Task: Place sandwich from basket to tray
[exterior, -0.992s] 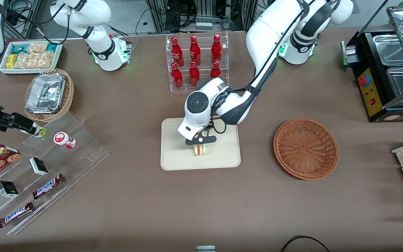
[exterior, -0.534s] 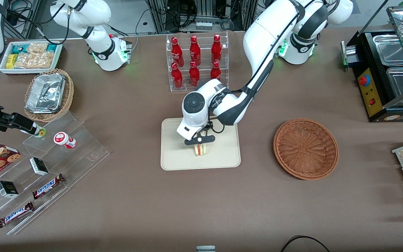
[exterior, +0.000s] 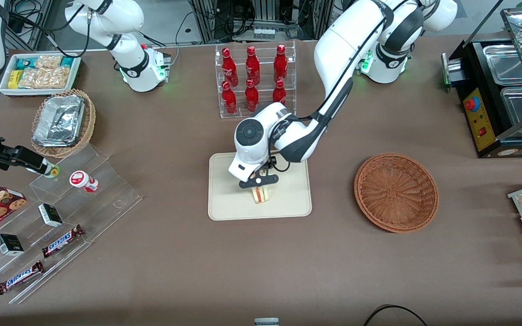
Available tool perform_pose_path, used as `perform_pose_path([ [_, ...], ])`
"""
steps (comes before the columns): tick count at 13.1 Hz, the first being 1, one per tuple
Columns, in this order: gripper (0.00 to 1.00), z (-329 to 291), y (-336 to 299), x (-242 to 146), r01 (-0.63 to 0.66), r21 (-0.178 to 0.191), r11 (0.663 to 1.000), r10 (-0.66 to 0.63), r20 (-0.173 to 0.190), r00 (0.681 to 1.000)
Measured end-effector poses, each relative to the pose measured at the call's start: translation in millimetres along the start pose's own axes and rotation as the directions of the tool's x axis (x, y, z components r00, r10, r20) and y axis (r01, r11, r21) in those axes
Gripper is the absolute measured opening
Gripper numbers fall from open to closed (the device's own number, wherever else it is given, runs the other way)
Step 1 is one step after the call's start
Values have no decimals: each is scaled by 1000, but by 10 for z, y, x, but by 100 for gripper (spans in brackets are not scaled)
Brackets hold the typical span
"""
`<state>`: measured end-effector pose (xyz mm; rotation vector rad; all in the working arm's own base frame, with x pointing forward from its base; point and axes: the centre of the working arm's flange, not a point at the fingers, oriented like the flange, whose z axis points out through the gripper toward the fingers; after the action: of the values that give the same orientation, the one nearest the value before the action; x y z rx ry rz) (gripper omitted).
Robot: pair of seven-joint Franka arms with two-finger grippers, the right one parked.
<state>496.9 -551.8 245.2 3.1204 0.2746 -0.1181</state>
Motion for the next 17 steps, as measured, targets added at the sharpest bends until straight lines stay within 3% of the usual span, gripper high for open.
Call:
perform_pose_path([
  [4, 99, -295, 31, 40, 6, -23, 1000, -7, -30, 1000],
  [9, 100, -788, -88, 138, -69, -20, 997, 68, -65, 996],
  [13, 100, -1083, -384, 379, -108, 43, 993, 111, -78, 991],
  [17, 100, -1374, -889, 707, -119, 73, 990, 125, -76, 989],
])
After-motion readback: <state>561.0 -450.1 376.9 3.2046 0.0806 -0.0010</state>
